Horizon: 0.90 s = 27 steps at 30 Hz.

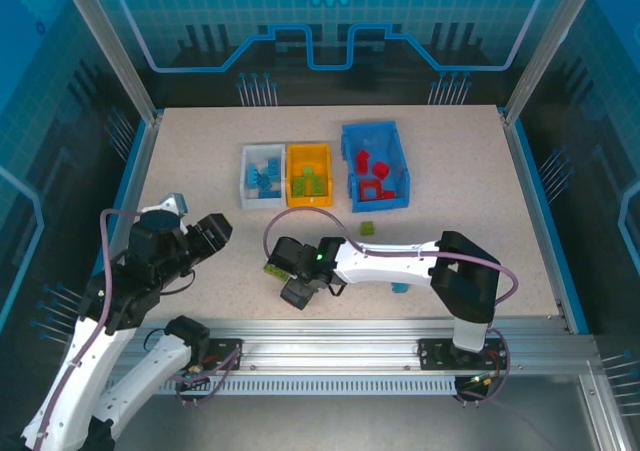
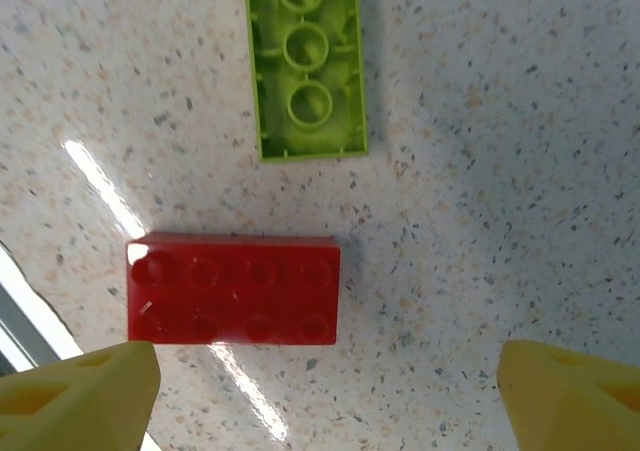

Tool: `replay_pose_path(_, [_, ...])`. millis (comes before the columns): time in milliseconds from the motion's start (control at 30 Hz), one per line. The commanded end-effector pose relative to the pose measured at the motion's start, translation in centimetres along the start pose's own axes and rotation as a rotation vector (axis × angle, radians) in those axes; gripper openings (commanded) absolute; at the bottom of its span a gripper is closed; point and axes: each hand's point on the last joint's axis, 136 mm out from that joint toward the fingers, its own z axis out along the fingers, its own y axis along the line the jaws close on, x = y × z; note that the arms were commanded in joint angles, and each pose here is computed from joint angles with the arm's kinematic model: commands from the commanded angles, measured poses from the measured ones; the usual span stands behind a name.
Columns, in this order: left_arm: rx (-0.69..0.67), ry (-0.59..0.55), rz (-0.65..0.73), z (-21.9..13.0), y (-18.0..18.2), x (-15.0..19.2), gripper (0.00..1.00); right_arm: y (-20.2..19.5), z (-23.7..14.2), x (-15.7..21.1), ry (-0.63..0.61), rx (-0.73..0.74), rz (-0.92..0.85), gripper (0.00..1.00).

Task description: Sort the legos into containers by color

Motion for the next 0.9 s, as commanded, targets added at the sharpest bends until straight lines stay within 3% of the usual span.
replay_pose_path(0, [-0.021, 0.038, -0.005, 0.0, 0.4, 0.8, 0.60, 1.2, -0.9, 0.6, 0.006, -0.025, -0.043, 0.92])
replay_pose_path(300, [0.008, 0.049, -0.004, 0.3, -0.5, 0.6, 0.60, 2.2, 1.8, 0.4, 0.042, -0.025, 0.093, 0.97])
replay_pose_path(567, [0.009, 0.059, 0.003, 0.2, -0.6, 0.7, 0.60, 2.3, 4.0, 0.4, 0.081, -0.013, 0.097, 0.97])
replay_pose_path(667, [0.009, 0.058, 0.007, 0.2, -0.6, 0.7, 0.60, 2.3, 4.4, 0.2, 0.077, -0.011, 0.102, 0.92])
replay_pose_path(867, [0.022, 0.070, 0.009, 0.5, -0.8, 1.0, 0.58, 2.0, 4.6, -0.4, 0.067, 0.002, 0.118, 0.70])
